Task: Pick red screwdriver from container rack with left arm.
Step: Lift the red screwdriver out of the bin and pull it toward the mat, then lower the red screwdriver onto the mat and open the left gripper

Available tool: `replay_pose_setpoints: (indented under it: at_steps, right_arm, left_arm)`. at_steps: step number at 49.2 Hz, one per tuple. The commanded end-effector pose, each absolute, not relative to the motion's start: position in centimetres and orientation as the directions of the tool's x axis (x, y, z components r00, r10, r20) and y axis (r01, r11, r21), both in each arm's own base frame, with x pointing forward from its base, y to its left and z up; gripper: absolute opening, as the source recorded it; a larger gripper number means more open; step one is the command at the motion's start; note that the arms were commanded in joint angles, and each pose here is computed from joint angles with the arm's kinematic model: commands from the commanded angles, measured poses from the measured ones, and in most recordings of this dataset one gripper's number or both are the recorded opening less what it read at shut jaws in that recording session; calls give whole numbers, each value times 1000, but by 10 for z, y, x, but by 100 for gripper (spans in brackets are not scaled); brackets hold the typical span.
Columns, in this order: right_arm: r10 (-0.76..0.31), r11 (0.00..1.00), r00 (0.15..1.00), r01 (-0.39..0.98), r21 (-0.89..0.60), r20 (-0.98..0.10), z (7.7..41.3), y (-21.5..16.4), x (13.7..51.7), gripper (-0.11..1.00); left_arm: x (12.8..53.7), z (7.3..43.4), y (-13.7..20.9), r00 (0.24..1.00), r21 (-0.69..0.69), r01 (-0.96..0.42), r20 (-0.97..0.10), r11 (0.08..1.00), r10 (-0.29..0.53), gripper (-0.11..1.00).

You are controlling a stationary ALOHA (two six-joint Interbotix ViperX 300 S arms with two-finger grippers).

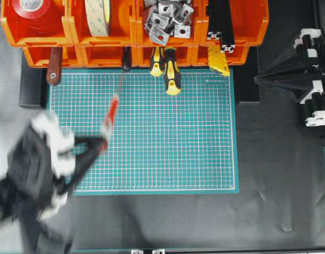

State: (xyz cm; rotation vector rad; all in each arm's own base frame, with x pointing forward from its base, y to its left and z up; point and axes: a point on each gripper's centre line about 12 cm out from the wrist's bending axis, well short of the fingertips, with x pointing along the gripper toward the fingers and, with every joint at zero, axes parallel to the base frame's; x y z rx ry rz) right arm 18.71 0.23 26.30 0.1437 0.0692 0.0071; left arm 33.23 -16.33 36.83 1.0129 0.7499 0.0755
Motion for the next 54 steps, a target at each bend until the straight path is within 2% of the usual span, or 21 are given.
replay_pose_setpoints:
  at_steps: [1,11,18,27,40,54]
  right_arm:
    - [13,985,997,0,172,-73,267,3,188,0]
    - [12,971,995,13,240,-102,269,2,183,0]
    - [12,963,997,10,269,-81,277,2,179,0]
    - [12,962,999,0,272,-42,290,2,173,0]
    - [12,962,999,0,272,-44,292,2,171,0]
    - [12,963,1000,-4,271,-29,295,2,171,0]
  left_arm:
    - [332,378,-188,786,790,290,-519,540,337,25]
    - [343,330,-218,764,805,394,-555,444,329,25]
    - [351,296,-213,751,797,440,-579,414,318,25]
    - [362,260,-197,747,772,490,-611,405,260,25]
    - [382,237,-165,740,747,505,-632,432,230,25]
    - [384,224,-156,731,734,520,-647,436,217,25]
